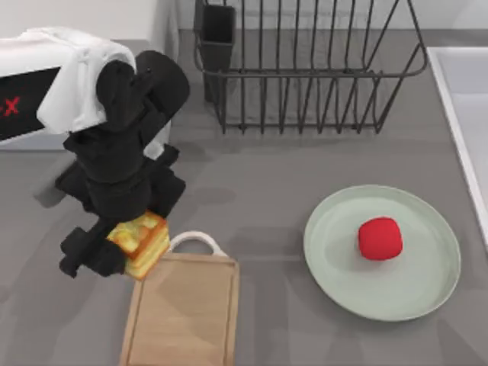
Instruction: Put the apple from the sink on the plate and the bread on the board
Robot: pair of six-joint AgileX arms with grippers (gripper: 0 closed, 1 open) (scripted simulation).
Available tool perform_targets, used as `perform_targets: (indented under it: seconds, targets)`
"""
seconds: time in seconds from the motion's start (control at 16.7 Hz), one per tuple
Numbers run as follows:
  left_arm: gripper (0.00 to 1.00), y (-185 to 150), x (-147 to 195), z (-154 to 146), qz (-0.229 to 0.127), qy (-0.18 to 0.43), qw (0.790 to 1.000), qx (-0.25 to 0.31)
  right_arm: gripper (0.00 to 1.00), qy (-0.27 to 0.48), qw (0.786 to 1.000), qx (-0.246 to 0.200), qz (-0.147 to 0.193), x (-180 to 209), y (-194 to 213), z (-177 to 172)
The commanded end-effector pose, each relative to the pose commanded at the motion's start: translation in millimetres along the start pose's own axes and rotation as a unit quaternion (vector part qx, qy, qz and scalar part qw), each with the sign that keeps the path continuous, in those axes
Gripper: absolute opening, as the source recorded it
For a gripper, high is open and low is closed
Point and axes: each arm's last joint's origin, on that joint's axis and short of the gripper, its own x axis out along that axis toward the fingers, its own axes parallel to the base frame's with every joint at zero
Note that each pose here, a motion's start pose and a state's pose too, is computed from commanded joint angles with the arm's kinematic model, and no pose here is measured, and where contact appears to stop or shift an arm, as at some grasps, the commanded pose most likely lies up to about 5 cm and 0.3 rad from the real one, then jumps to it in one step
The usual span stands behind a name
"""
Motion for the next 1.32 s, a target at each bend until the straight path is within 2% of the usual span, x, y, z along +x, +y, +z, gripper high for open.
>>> perform_targets:
  seconds: [0.18, 0.3, 0.54, 1.02, 1.32]
  targets:
    - [0.0, 0, 2, -22, -0.007, -0.002, 0.993, -0.122, 1.0, 0.0, 1.0, 0.0, 0.0, 0, 0, 0]
    - [0.0, 0, 2, -35, -0.011, -0.001, 0.983, -0.184, 1.0, 0.0, 1.0, 0.0, 0.0, 0, 0, 0]
    - [0.0, 2, 4, -52, -0.016, 0.0, 0.966, -0.257, 1.0, 0.0, 1.0, 0.0, 0.0, 0, 0, 0]
    - [0.0, 2, 4, -54, -0.017, 0.0, 0.962, -0.272, 1.0, 0.0, 1.0, 0.0, 0.0, 0, 0, 0]
    - [0.0, 1, 17, -55, -0.017, 0.0, 0.962, -0.271, 1.0, 0.0, 1.0, 0.0, 0.0, 0, 0, 0]
